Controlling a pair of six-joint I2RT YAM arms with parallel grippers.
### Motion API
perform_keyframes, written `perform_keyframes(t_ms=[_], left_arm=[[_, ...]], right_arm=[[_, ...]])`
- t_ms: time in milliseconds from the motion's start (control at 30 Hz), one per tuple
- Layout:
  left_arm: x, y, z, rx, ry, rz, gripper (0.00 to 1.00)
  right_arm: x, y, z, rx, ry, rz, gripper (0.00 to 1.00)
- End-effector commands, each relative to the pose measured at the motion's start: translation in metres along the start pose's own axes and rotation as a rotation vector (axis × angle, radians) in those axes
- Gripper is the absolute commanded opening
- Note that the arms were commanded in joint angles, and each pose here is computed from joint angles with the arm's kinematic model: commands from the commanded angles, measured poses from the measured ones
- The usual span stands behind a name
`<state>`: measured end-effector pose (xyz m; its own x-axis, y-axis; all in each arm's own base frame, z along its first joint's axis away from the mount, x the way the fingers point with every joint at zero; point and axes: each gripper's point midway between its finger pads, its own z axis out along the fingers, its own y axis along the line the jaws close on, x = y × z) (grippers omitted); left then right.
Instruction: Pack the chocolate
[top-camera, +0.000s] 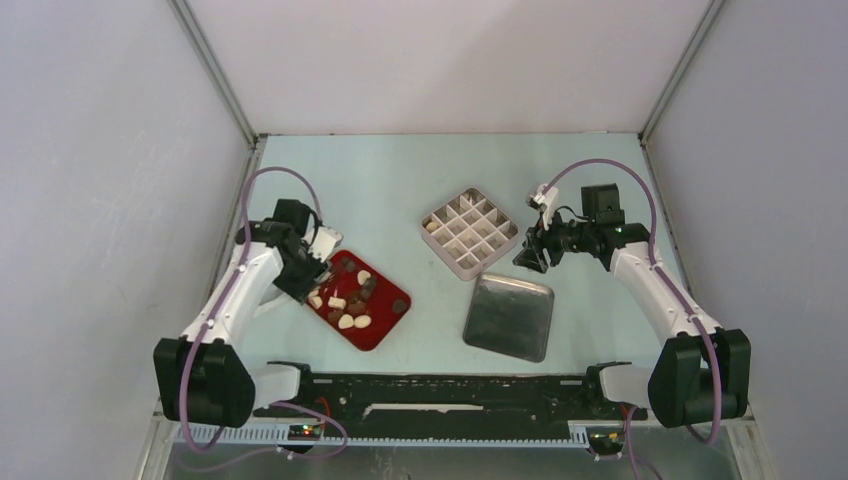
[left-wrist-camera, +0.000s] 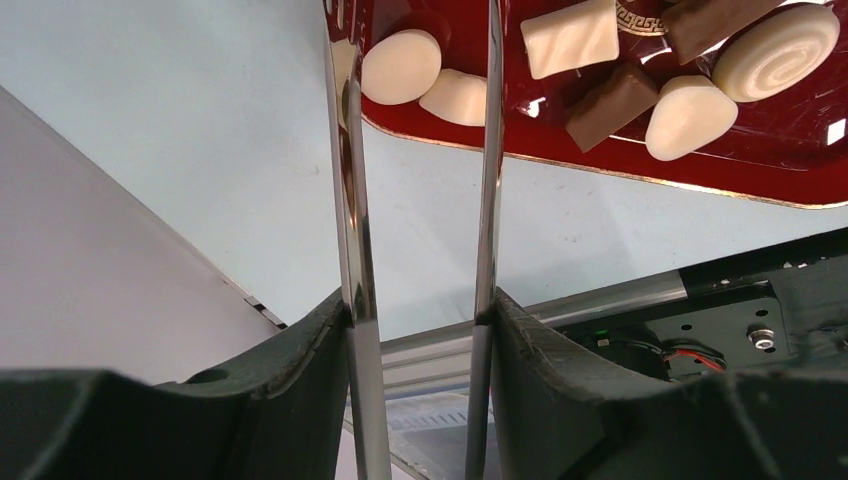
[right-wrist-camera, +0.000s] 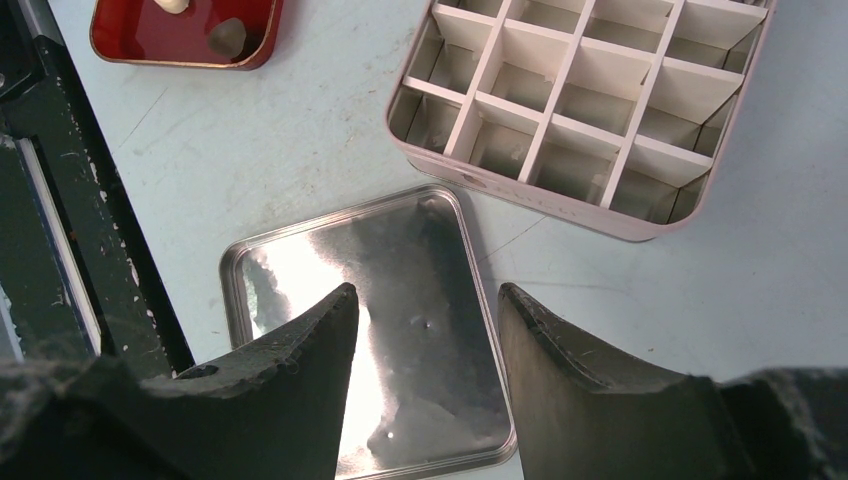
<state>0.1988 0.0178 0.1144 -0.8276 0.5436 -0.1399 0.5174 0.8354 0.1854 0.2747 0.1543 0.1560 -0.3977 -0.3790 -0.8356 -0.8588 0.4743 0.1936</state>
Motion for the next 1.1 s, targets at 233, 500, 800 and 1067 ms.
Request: perform_keyframes(t_ms=[233, 500, 800, 1067], left_arm=[[-0.003, -0.003, 0.005, 0.05, -0.004, 0.021, 0.33], [-0.039, -0.011, -0.039, 0.125, -0.179, 0.076, 0.28], [-0.139, -0.039, -0.061, 0.118, -0.43, 0.23, 0.26], [-0.24, -0.061, -0.062, 0.143, -0.572, 0.212, 0.25]], right_arm=[[-0.003, -0.001, 0.003, -0.011, -0.011, -0.029, 0.57], [0.0, -0.005, 0.003, 0.006, 0.0, -0.032, 0.57], [0.001, -0.009, 0.003, 0.027, 0.007, -0.038, 0.56], [0.003, -0.013, 0.001, 0.05, 0.021, -0.054, 0.56]])
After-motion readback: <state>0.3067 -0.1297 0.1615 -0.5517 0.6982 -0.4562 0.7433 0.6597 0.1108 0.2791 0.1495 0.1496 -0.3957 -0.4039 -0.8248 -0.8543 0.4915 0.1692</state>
